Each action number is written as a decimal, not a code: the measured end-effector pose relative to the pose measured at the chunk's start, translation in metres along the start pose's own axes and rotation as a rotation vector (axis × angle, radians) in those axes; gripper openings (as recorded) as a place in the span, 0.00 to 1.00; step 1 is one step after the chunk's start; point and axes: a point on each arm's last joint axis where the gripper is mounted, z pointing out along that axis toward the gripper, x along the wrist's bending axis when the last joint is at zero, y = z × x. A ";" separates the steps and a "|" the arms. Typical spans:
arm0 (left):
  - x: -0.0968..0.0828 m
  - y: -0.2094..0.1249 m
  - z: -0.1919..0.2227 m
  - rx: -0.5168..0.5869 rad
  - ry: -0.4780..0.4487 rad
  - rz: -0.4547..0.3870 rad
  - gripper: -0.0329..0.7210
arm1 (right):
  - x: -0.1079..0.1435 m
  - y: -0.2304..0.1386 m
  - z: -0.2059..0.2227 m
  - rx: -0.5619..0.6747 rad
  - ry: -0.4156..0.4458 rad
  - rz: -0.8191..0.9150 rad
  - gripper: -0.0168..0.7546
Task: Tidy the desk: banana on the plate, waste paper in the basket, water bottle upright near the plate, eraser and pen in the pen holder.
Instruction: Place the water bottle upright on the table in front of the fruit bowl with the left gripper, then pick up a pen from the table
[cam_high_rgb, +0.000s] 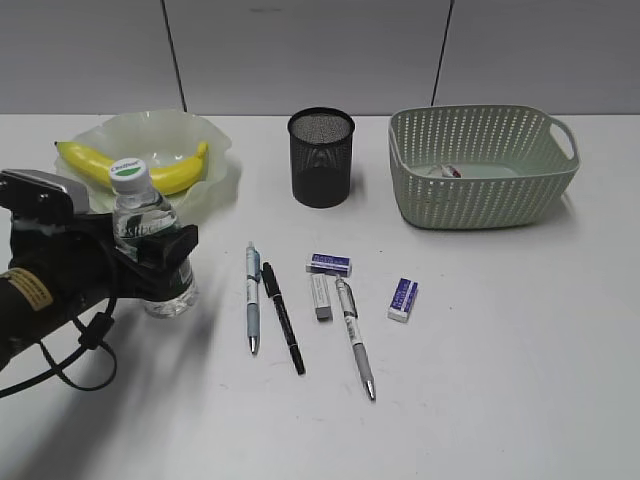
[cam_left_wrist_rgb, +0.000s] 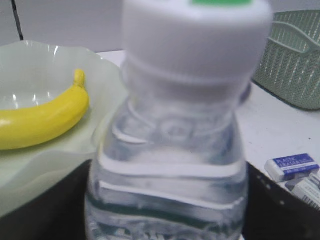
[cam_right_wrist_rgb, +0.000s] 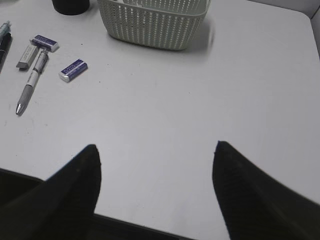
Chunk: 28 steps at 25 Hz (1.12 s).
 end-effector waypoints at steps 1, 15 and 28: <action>-0.001 0.003 -0.003 -0.010 -0.001 0.002 0.85 | 0.000 0.000 0.000 0.000 0.000 0.000 0.73; -0.017 0.092 -0.073 -0.237 -0.006 0.036 0.82 | 0.000 0.000 0.000 0.000 0.000 0.000 0.73; -0.027 0.164 -0.232 0.288 0.267 -0.080 0.76 | 0.000 0.000 0.000 0.000 0.000 0.000 0.73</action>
